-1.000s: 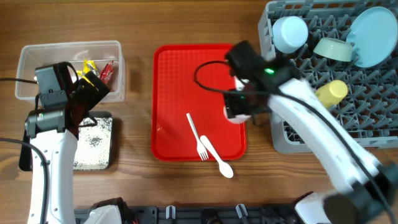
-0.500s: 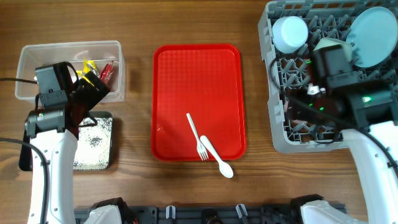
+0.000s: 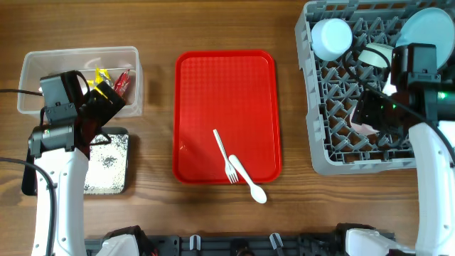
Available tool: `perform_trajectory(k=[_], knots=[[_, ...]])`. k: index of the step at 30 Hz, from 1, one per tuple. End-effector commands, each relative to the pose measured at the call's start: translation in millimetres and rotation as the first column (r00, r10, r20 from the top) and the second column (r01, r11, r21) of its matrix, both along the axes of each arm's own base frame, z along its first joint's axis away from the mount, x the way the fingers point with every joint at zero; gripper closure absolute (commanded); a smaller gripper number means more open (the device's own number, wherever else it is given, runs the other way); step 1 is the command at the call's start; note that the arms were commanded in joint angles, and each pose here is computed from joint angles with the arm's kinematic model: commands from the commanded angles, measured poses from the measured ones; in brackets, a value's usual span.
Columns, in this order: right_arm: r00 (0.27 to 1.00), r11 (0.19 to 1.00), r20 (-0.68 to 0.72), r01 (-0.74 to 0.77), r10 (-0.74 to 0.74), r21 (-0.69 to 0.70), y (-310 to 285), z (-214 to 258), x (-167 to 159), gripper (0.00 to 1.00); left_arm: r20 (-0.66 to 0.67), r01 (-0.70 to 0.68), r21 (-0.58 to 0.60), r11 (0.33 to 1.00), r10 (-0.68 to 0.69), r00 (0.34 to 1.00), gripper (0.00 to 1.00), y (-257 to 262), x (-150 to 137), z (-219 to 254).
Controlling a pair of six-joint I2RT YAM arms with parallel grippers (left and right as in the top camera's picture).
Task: Sort waste into correct bins and load items into the dishwasher rack
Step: 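Carry the white cup into the rack and release it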
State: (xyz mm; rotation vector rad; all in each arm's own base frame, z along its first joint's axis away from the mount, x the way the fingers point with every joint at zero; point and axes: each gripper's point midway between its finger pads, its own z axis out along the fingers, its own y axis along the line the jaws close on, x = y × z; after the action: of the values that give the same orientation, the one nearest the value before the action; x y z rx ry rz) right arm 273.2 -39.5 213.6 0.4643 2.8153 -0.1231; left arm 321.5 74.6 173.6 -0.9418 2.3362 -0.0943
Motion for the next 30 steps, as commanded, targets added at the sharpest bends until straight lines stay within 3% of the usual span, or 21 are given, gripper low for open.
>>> perform_trajectory(k=[1, 18, 30], knots=[[0.998, 0.999, -0.046, -0.03, 0.031, 0.025, 3, -16, 8, 0.34, 0.011, -0.012, 0.014, 1.0, 0.012, 1.0, 0.0, 5, 3, 5], [0.98, 0.999, -0.195, -0.018, 0.025, 0.039, -7, -68, 28, 0.34, 0.011, -0.012, 0.014, 1.0, 0.012, 1.0, 0.0, 5, 3, 5], [0.982, 0.991, -0.189, 0.051, -0.026, 0.128, -24, -89, 26, 0.35, 0.011, -0.012, 0.014, 1.0, 0.012, 1.0, 0.0, 5, 3, 5]])
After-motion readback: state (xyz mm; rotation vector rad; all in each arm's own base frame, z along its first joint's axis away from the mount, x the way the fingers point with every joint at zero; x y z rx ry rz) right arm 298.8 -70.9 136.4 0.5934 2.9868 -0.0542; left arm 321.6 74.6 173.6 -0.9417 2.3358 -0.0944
